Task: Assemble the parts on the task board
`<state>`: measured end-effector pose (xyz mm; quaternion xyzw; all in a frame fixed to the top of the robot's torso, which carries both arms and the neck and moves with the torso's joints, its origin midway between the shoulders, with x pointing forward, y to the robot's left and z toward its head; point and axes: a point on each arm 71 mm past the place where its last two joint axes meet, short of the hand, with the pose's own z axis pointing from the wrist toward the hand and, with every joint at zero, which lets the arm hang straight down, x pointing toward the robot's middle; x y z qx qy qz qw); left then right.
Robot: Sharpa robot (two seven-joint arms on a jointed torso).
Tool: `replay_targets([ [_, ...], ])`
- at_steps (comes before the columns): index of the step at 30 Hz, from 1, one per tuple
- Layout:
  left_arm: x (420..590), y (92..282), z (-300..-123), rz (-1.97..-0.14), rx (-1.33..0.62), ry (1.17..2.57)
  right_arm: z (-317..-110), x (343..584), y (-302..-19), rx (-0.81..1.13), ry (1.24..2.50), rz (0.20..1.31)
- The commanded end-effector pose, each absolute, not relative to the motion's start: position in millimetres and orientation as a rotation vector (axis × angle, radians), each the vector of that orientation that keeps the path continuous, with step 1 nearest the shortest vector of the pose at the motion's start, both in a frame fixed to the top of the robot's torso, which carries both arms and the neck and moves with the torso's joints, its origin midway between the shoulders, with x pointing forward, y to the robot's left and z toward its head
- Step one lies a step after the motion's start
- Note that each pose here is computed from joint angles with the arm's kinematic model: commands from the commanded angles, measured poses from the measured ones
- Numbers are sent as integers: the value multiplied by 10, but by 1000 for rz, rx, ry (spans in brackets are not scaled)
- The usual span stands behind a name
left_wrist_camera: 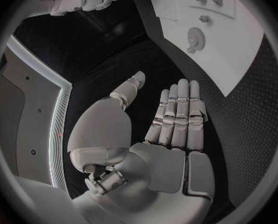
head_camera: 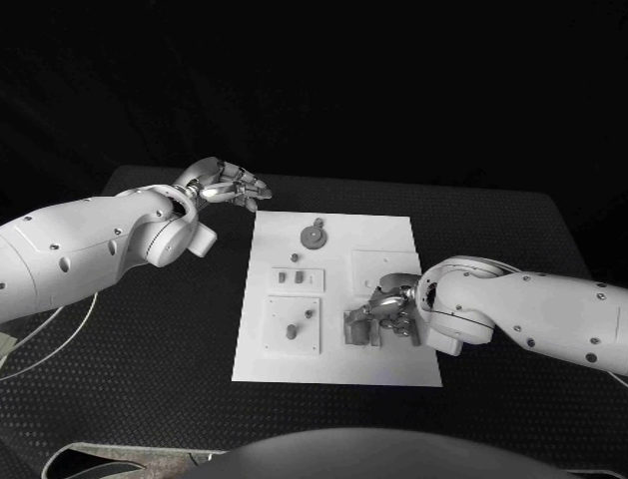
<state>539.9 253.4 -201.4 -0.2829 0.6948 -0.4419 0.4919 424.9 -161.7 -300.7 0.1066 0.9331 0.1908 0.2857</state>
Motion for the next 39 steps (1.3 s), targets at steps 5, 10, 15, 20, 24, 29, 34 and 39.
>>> replay_targets([
  [5,5396,2508,-2000,-1089,-680,1691,-3058,4241,-1627,281,2487,485],
  [10,5397,2514,-2000,-1087,-681,1691,-3052,4252,-1643,290,2464,486],
  [15,5396,2513,-2000,-1088,-681,1692,-3045,4252,-1638,292,2452,492],
  [20,5397,2513,-2000,-1088,-680,1692,-3038,4251,-1630,296,2444,498],
  [24,5398,2514,-2001,-1087,-680,1692,-3035,4245,-1627,293,2444,504],
  [29,5399,2510,-2001,-1088,-679,1693,-3043,4241,-1606,283,2460,508],
  [34,5399,2506,-2002,-1089,-679,1693,-3052,4235,-1608,275,2476,505],
  [39,5398,2511,-2002,-1087,-680,1693,-3057,4232,-1606,273,2485,502],
])
